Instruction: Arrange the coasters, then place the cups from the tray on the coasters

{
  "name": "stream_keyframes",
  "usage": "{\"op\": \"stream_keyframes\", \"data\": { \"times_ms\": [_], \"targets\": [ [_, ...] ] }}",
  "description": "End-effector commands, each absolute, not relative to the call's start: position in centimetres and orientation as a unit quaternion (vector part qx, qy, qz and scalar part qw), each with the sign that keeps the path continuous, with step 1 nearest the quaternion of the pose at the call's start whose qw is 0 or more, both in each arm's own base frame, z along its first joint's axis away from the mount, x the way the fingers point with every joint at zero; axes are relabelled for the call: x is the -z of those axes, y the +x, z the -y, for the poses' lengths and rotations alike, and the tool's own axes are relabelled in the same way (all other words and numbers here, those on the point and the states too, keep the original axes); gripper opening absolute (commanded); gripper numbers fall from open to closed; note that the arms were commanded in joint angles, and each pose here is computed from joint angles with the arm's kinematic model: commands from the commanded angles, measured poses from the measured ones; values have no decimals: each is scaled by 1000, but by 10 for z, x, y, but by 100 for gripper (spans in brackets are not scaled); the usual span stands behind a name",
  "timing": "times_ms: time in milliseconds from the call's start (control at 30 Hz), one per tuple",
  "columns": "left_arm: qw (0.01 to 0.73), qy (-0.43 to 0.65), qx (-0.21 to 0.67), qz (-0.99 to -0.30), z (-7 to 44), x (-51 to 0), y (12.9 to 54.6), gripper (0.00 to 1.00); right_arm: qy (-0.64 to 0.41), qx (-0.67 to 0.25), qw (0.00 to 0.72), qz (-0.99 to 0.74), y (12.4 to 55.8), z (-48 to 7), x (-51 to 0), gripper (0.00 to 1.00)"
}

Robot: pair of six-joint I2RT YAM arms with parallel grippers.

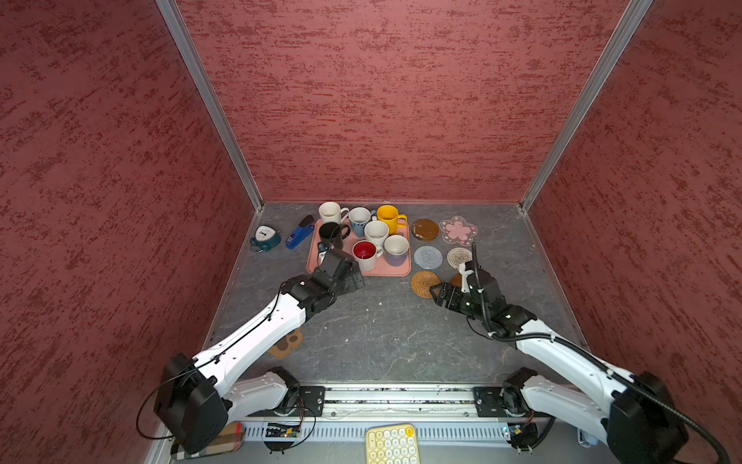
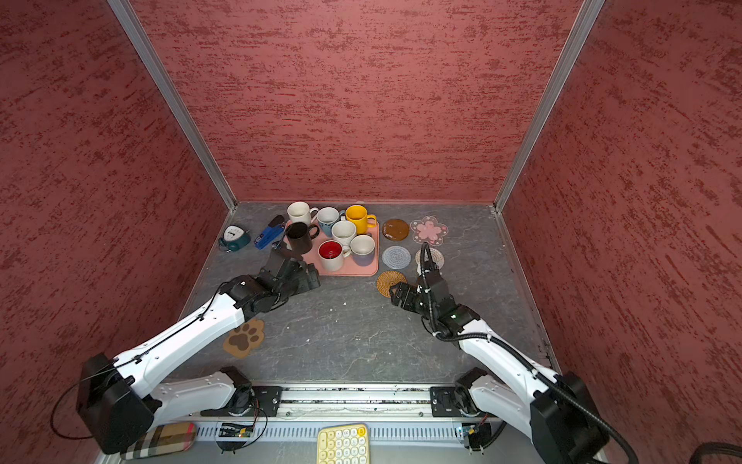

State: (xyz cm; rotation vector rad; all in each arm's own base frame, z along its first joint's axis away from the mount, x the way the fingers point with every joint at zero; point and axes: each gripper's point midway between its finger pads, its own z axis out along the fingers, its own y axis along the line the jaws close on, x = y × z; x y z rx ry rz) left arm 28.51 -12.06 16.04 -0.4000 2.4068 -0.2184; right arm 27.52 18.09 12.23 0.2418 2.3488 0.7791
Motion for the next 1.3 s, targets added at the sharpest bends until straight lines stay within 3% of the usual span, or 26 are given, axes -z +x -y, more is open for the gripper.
{"op": "stream_keyframes", "data": {
  "times_ms": [0,267,433,800,1267],
  "targets": [
    [333,-234,25,-913,71,-148,266,100,86,-322,366,-869,298,-200,-151,93],
    [317,-398,-75,-858,-17,-132,223,100,54,-332,352,-873,312,-228,-153,94],
    [285,-473,-86,-829,-46,-115,209,100,45,-340,345,-874,316,-241,-152,93],
    [258,-608,-56,-749,-79,-74,186,100,42,-344,327,-879,315,-250,-144,93],
    [218,-646,-46,-730,-88,-39,182,100,41,-341,308,-887,316,-260,-134,93]
  ]
}}
